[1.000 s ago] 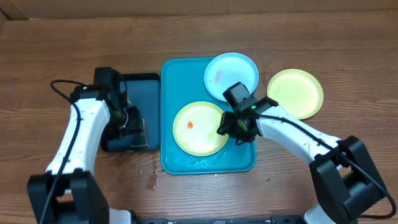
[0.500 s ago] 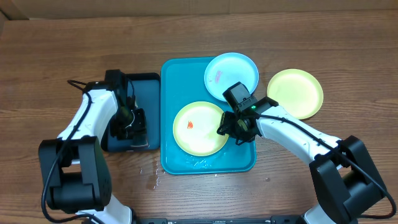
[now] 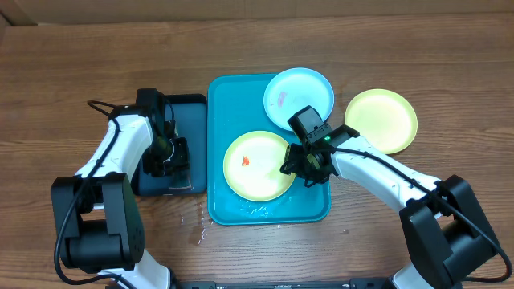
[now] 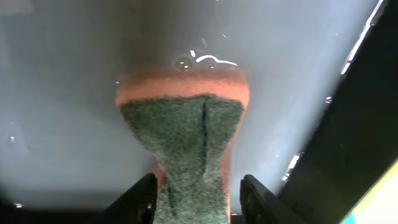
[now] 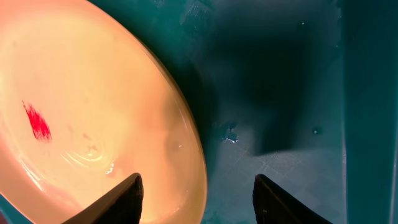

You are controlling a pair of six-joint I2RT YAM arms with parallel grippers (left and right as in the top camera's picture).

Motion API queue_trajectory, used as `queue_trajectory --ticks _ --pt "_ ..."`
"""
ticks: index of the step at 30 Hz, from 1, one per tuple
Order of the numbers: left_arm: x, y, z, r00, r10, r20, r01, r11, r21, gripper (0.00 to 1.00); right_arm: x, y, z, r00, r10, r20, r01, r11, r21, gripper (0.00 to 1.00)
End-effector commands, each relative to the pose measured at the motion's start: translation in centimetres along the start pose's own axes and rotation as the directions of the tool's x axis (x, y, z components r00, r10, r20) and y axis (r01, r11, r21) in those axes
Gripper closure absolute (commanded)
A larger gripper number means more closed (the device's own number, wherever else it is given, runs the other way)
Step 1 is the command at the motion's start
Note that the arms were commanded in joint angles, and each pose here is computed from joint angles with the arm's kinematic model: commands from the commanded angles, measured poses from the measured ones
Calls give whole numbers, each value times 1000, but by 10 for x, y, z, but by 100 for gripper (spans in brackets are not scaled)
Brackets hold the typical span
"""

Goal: Clean dirty plates on tray and stack at the side
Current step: 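Lift the sponge with the left gripper above the black tray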

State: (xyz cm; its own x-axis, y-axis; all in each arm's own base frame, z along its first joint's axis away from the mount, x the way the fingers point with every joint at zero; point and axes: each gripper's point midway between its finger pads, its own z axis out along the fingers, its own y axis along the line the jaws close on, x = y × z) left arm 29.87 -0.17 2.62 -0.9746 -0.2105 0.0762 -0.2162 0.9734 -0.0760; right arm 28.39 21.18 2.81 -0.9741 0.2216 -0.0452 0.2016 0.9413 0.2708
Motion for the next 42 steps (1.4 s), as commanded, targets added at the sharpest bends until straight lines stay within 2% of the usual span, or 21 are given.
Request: queue_trajectory --ticks 1,7,15,22,37,40,42 --pt "1 7 6 999 35 -7 -35 997 -62 53 -10 9 -10 999 -9 39 10 1000 -24 42" --pt "-4 -3 7 999 42 14 -42 999 -14 63 -10 9 -10 999 -9 39 10 1000 -24 42" --pt "-1 -8 10 997 70 12 -69 997 -31 58 -10 9 -10 999 -9 39 10 1000 -24 42" --pt "-1 8 9 998 68 10 -67 990 -124 57 -10 9 -10 999 -8 39 9 1000 -24 42" --pt "9 11 23 1000 27 0 -27 992 -125 58 -10 9 -10 999 -9 38 10 1000 -25 42" --pt "8 11 24 1000 26 5 -25 992 -125 67 -10 9 -10 999 -9 38 10 1000 -24 42" --pt "7 11 24 1000 27 11 -26 992 -123 83 -10 9 -10 999 -9 39 10 1000 -24 42"
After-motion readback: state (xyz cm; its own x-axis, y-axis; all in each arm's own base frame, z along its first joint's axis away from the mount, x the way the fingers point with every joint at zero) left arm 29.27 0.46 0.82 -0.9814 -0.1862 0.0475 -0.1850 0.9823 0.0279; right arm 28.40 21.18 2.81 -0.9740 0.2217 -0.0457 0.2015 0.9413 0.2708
